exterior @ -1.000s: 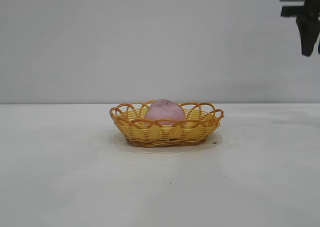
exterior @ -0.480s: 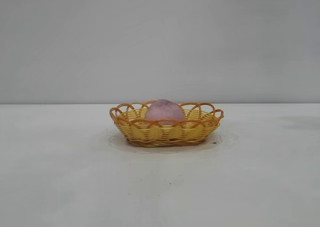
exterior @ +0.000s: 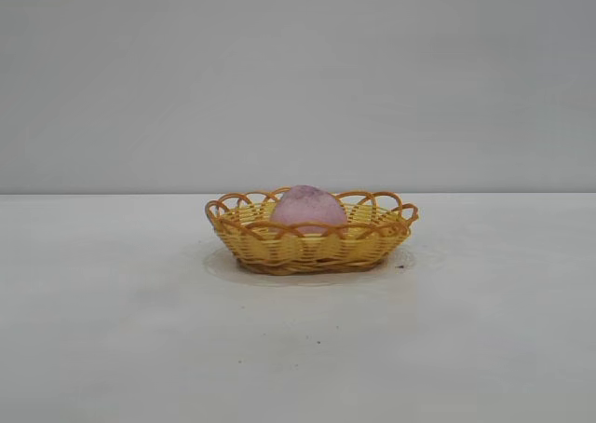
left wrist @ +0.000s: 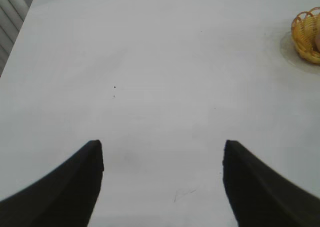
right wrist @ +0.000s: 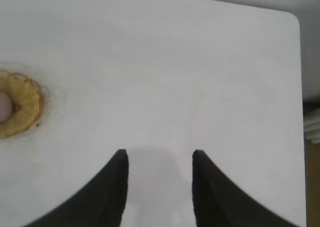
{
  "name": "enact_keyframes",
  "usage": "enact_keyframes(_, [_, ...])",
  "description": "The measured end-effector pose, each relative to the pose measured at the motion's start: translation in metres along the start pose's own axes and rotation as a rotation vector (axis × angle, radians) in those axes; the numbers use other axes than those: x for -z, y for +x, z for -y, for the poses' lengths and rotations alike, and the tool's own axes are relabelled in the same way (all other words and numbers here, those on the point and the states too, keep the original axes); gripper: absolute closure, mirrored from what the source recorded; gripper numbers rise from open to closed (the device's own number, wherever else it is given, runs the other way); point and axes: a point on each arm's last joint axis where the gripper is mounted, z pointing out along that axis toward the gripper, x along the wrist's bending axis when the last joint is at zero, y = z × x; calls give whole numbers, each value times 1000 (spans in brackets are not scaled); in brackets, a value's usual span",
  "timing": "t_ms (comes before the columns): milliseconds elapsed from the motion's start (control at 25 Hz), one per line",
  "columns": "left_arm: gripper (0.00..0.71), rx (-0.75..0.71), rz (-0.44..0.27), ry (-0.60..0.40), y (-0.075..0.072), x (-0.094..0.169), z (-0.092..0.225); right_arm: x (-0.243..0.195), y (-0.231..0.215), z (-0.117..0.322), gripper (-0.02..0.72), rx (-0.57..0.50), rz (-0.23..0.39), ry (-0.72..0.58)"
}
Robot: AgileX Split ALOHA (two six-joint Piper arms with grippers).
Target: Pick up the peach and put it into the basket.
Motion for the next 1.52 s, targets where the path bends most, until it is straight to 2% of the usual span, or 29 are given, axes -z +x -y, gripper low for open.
enact_keyframes(400, [266,0,0,0,0,0,0,1,26,135,446,-40,-9,49])
enact_keyframes(720, [266,0,0,0,0,0,0,-10,39,203,446,-58,-7,-8])
enact_keyframes(880, [266,0,0,0,0,0,0,-19,42,224,446,-68,1,-57])
enact_keyframes(1080, [266,0,0,0,0,0,0,-16,44,232,446,-80,17,-209])
enact_keyframes(1520, [266,0,0,0,0,0,0,-13,45,237,446,-82,24,-248])
